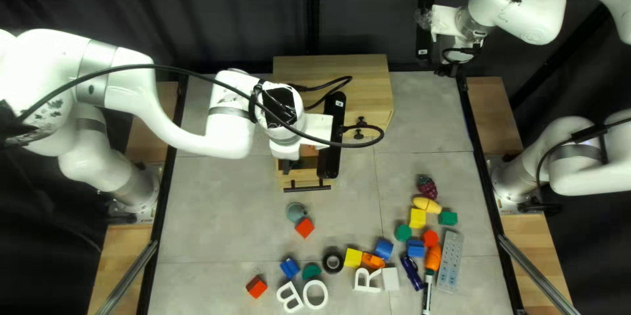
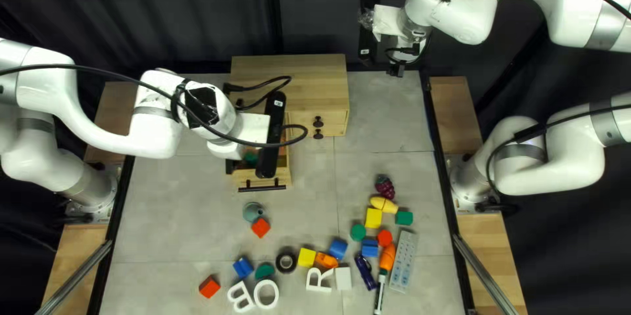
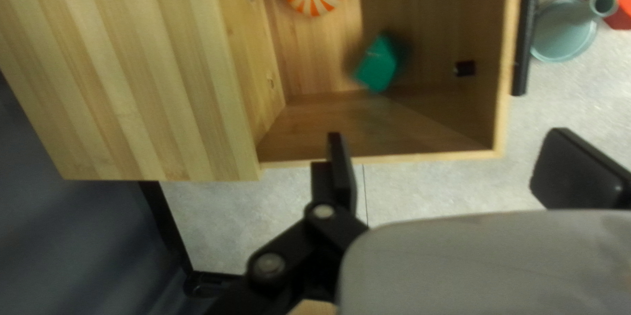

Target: Open drawers and place objects into drawer and close

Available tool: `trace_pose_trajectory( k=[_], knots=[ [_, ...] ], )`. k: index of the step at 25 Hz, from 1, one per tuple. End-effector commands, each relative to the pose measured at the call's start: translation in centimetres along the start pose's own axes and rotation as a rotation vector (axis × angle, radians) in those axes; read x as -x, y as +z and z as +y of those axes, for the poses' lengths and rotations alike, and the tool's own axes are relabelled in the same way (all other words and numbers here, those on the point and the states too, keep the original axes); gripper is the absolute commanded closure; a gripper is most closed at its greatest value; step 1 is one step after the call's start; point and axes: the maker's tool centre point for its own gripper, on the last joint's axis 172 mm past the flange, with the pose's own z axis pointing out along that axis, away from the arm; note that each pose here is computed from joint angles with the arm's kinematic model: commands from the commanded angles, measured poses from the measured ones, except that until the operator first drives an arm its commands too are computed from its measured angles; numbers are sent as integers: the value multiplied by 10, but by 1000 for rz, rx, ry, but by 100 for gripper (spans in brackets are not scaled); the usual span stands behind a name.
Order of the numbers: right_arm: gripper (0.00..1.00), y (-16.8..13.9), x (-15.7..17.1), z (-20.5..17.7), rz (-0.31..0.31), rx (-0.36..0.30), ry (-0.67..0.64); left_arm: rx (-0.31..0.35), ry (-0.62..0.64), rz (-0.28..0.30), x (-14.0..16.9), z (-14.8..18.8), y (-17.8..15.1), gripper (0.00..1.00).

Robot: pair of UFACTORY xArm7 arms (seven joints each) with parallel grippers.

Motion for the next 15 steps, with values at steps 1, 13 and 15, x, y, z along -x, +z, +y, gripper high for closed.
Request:
trace_pose_trajectory(
  k=[1,13,15],
  knots=[
    [0,0,0,0,0,0,0,41,187,-39,-2,110,-10,0],
    [0,0,0,0,0,0,0,127,388,-113,-1,297,94,0],
    [0,0,0,0,0,0,0,127,392,-112,-2,303,103,0]
  ],
)
